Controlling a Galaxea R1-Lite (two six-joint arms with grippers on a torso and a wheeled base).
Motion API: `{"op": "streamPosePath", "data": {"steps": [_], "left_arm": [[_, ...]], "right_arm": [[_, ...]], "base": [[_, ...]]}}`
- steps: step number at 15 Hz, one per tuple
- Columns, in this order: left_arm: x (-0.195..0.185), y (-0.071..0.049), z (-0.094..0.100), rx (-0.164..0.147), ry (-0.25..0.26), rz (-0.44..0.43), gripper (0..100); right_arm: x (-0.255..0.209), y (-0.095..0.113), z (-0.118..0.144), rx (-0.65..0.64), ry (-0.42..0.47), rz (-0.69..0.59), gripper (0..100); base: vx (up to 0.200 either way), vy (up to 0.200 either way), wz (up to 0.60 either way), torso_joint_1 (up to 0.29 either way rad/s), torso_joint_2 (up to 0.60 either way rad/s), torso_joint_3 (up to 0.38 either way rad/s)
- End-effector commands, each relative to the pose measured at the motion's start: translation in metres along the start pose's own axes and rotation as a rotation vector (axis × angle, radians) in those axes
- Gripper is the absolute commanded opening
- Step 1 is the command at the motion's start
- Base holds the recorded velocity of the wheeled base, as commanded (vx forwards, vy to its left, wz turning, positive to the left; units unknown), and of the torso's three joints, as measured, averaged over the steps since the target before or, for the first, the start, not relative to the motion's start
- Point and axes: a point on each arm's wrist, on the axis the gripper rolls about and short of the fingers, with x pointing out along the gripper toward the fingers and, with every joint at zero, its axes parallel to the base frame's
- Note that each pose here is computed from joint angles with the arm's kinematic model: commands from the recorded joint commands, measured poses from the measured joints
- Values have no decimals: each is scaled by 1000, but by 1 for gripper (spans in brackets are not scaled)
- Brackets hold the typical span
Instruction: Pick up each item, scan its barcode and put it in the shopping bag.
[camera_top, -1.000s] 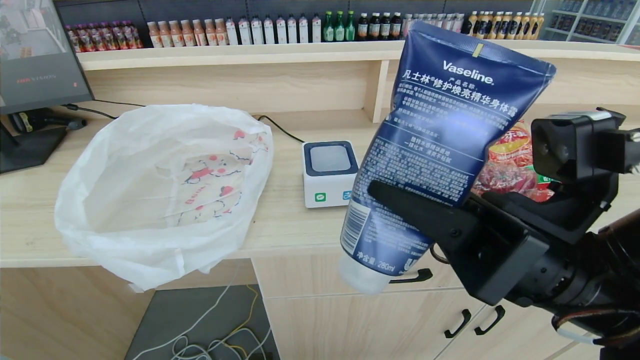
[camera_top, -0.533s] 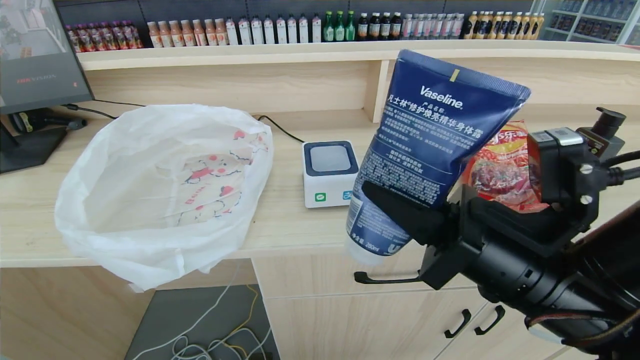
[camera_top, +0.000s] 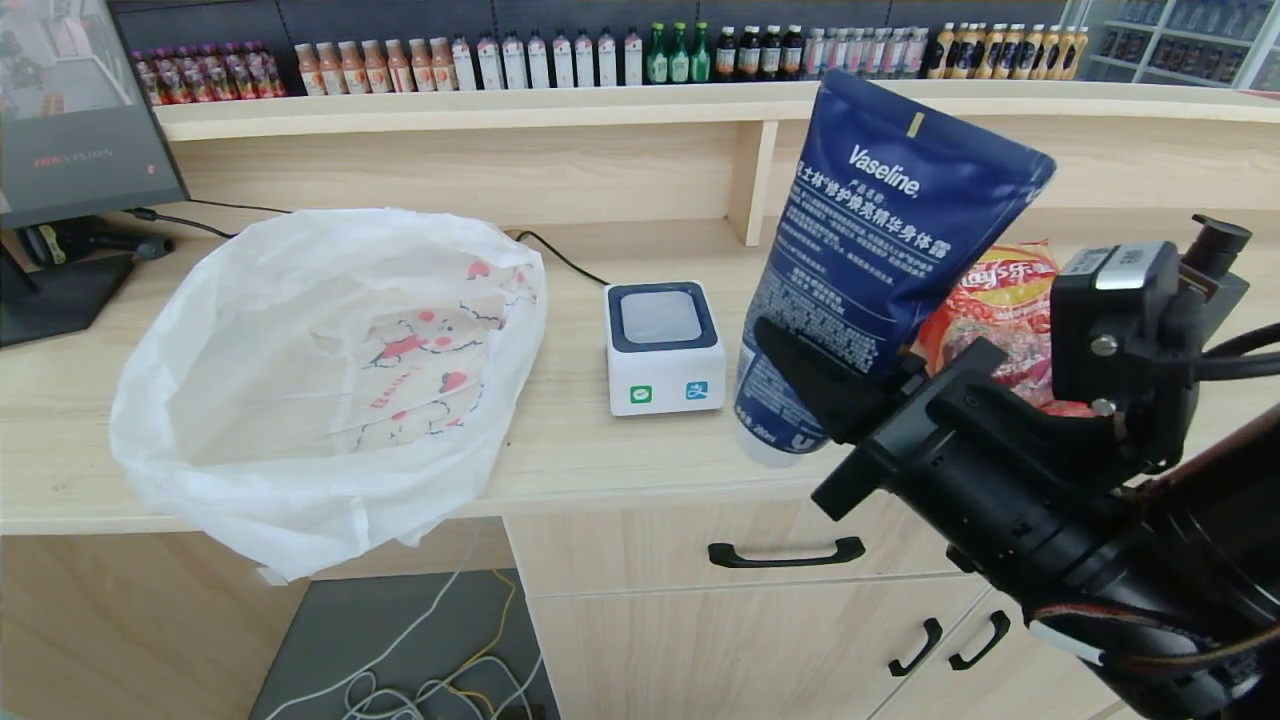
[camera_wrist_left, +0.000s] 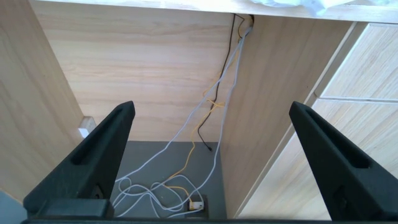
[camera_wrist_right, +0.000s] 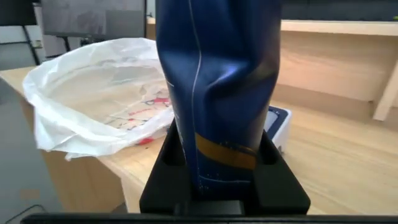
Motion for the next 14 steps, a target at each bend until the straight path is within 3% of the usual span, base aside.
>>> {"op": "streamPosePath", "data": {"steps": [1,3,6,9,14], "left_arm": [[0,0,0,3,0,-1,100],[0,0,0,1,0,1,100],[0,0,0,1,0,1,100],[0,0,0,1,0,1,100],[0,0,0,3,6,-2,100]], "right_arm": [[-1,-2,5,-20,-12,-42,0],[-1,-6,2,-31,13,-123,0],[0,-12,-3,-22,28,-144,0],[7,-38,-11,-35,43,-245,0],[6,-57,-16,-8,47,-309,0]], "base": [[0,0,0,0,0,0],[0,0,0,0,0,0],[0,0,0,0,0,0],[0,0,0,0,0,0],[0,200,0,-1,2,5]]}}
